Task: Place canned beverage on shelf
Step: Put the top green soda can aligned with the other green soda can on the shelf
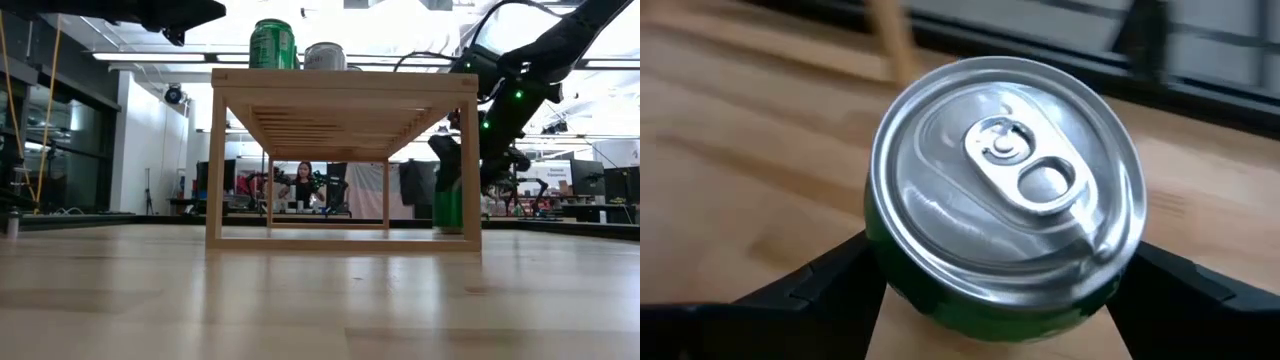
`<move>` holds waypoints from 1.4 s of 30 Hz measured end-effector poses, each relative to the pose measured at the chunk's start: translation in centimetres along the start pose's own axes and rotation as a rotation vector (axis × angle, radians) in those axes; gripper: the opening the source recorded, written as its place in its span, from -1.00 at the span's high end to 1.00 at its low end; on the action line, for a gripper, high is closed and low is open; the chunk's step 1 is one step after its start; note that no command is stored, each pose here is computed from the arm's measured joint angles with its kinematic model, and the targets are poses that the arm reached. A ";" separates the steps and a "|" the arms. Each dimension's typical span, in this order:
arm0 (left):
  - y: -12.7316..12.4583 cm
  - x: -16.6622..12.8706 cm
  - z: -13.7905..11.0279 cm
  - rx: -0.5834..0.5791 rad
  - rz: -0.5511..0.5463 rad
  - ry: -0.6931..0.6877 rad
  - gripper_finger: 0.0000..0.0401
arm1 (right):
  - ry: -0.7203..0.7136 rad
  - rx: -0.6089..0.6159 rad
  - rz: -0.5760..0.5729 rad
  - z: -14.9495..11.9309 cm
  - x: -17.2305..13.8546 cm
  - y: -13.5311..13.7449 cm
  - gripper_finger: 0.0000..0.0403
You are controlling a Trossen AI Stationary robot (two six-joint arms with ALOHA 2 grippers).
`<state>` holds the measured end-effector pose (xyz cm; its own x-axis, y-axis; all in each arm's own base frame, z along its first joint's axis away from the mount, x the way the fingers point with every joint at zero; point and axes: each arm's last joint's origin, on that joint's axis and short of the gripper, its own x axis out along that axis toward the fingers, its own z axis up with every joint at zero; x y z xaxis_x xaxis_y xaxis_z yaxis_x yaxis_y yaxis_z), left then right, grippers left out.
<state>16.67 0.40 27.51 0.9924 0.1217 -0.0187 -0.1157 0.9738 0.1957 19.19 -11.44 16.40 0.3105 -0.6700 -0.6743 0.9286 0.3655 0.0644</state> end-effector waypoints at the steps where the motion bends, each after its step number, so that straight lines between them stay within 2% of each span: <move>1: 0.0 0.0 0.0 0.000 0.000 0.000 1.00 | 0.005 -0.009 0.031 0.1 0.0 0.1 -0.57; 4: 0.0 0.0 0.0 0.000 0.000 0.002 1.00 | 0.020 -0.026 0.093 0.1 0.0 0.4 -0.57; 12: 0.0 0.0 -0.1 0.000 -0.001 0.007 1.00 | 0.046 -0.060 0.138 0.1 -0.1 0.5 -0.57; 24: 0.0 0.0 -0.1 -0.002 -0.002 0.010 1.00 | 0.108 -0.095 0.106 -0.4 -0.4 0.1 -0.57; 36: 0.0 0.0 -0.1 -0.003 -0.002 0.010 1.00 | 0.161 -0.045 0.090 -0.8 -2.9 -1.1 -0.57; 42: 0.0 0.0 -0.1 -0.003 -0.002 0.009 1.00 | 0.152 -0.030 0.122 -0.9 -3.5 -0.9 -0.57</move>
<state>16.66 0.40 27.41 0.9921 0.1220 -0.0282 -0.1143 0.9746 0.1926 17.09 -8.84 18.08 0.3844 -0.5150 -0.7662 0.8787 0.4587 0.1325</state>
